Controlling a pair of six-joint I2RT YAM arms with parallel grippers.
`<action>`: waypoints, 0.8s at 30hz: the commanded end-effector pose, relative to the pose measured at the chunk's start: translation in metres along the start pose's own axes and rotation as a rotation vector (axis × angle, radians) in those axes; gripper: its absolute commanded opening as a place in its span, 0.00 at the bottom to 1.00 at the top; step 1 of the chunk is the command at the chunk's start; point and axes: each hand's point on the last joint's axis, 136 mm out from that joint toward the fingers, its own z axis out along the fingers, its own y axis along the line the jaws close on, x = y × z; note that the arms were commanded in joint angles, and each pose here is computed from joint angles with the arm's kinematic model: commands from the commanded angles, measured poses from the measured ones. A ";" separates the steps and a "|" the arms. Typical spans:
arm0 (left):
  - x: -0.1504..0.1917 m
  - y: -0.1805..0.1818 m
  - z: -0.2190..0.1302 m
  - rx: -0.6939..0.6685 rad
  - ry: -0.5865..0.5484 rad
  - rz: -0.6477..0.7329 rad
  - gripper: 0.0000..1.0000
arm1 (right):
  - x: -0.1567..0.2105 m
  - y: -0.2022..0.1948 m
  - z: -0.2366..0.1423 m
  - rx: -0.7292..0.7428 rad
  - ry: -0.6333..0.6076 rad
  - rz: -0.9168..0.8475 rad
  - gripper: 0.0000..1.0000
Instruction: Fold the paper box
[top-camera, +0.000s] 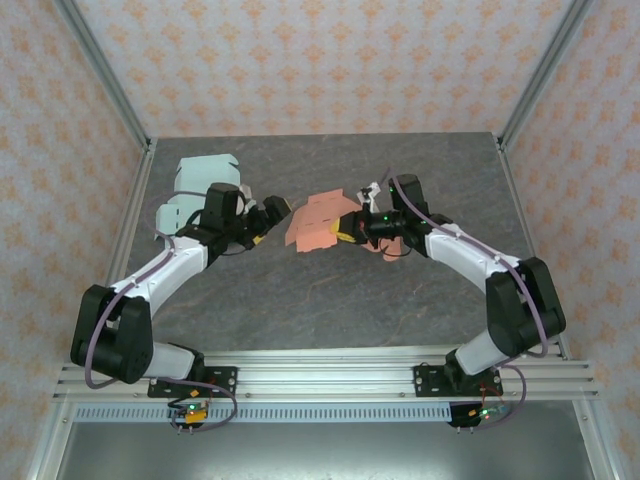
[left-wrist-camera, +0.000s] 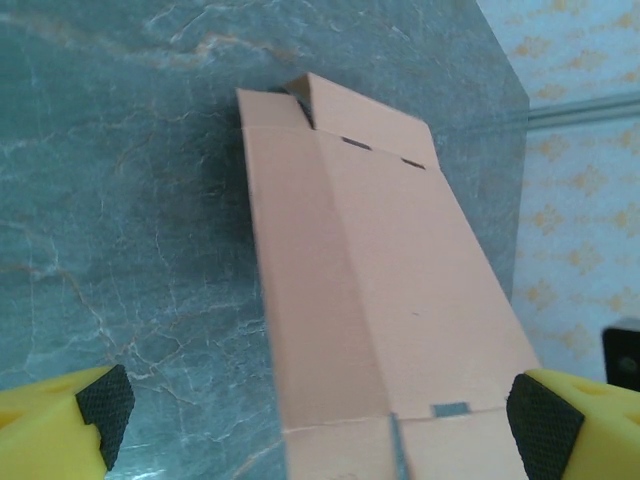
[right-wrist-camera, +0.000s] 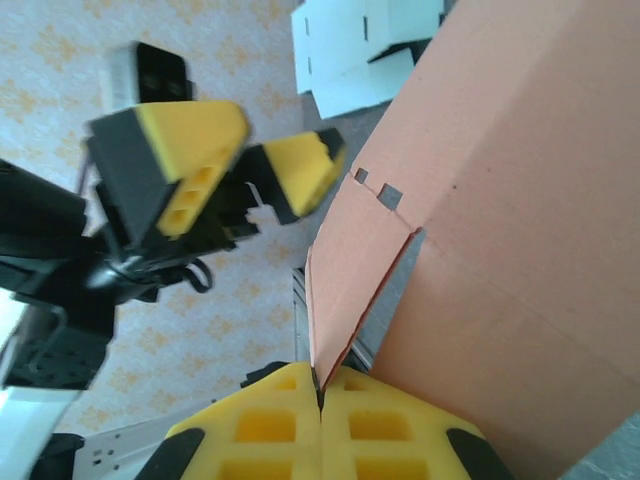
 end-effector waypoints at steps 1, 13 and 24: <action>-0.009 -0.010 0.000 0.072 -0.057 -0.145 1.00 | -0.011 0.041 -0.011 -0.066 -0.072 -0.073 0.02; -0.015 -0.017 0.014 0.090 -0.162 -0.463 0.99 | -0.015 0.049 -0.013 -0.117 -0.108 -0.042 0.00; -0.022 -0.037 0.021 0.134 -0.214 -0.580 0.57 | -0.007 0.053 -0.009 -0.122 -0.101 -0.045 0.00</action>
